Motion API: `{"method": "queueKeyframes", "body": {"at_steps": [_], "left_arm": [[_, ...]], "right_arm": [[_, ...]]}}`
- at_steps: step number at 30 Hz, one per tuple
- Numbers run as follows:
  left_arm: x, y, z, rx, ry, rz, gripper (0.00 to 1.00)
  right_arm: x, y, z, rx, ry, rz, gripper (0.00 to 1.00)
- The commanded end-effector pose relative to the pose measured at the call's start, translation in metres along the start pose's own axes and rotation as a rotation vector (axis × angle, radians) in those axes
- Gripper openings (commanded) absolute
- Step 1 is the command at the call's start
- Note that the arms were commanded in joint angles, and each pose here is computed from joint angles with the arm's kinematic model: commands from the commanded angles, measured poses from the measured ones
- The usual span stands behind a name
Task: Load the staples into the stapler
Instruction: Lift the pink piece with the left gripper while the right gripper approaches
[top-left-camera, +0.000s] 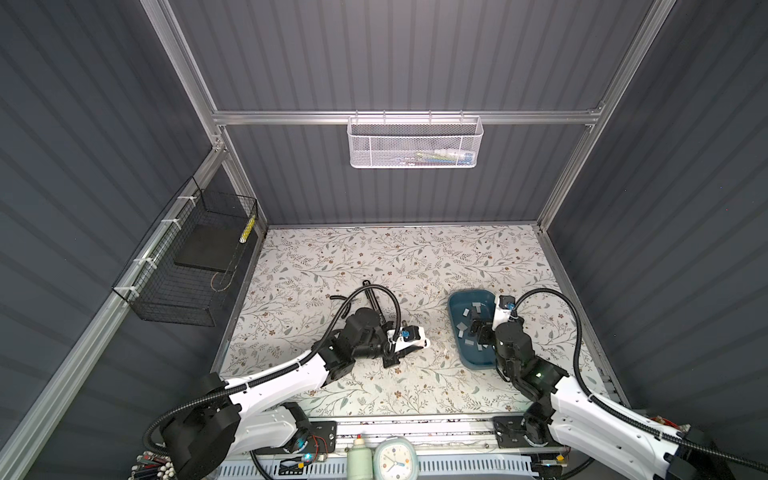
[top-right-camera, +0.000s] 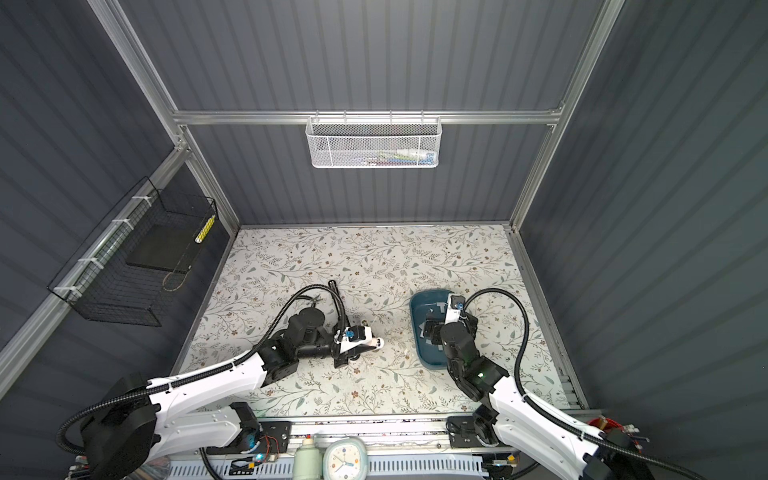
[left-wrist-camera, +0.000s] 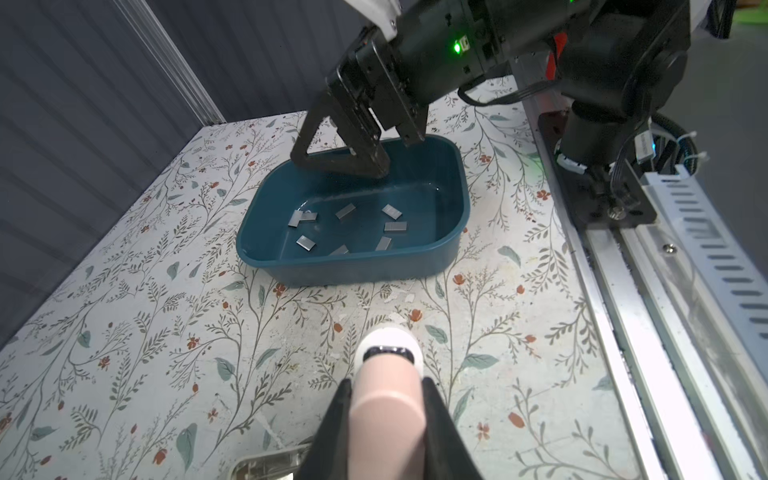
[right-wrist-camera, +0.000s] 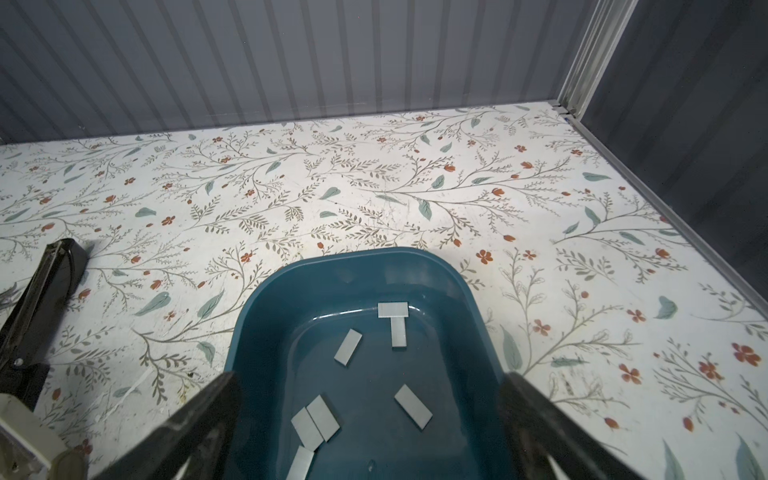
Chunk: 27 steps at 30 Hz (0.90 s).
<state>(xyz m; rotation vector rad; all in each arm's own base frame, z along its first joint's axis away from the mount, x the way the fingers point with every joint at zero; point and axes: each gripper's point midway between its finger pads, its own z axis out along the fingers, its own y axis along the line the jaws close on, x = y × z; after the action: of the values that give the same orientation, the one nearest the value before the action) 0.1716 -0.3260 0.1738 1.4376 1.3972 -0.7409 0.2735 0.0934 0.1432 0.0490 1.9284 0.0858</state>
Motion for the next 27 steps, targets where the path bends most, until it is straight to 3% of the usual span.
{"method": "queueKeyframes", "body": {"at_steps": [1, 5, 10, 15, 23, 27], "left_arm": [[-0.05, 0.013, -0.01, -0.057, -0.188, -0.034, 0.0], [-0.047, 0.014, -0.009, -0.062, -0.183, -0.03, 0.0], [-0.046, 0.012, -0.012, -0.061, -0.176, -0.034, 0.0], [-0.035, 0.028, -0.01, -0.153, -0.136, -0.065, 0.0], [-0.038, 0.025, -0.01, -0.135, -0.141, -0.056, 0.0], [-0.035, 0.026, -0.005, -0.125, -0.123, -0.058, 0.0]], "right_arm": [[-0.004, 0.015, -0.007, -0.089, 0.048, 0.101, 0.99], [-0.007, 0.054, -0.028, -0.344, 0.065, 0.222, 0.95], [-0.016, 0.084, -0.052, -0.491, 0.063, 0.248, 0.95], [-0.016, 0.114, -0.064, -0.535, 0.066, 0.178, 0.95], [-0.01, 0.151, -0.069, -0.637, 0.093, 0.236, 0.82], [-0.001, 0.166, -0.069, -0.64, 0.118, 0.221, 0.81]]}}
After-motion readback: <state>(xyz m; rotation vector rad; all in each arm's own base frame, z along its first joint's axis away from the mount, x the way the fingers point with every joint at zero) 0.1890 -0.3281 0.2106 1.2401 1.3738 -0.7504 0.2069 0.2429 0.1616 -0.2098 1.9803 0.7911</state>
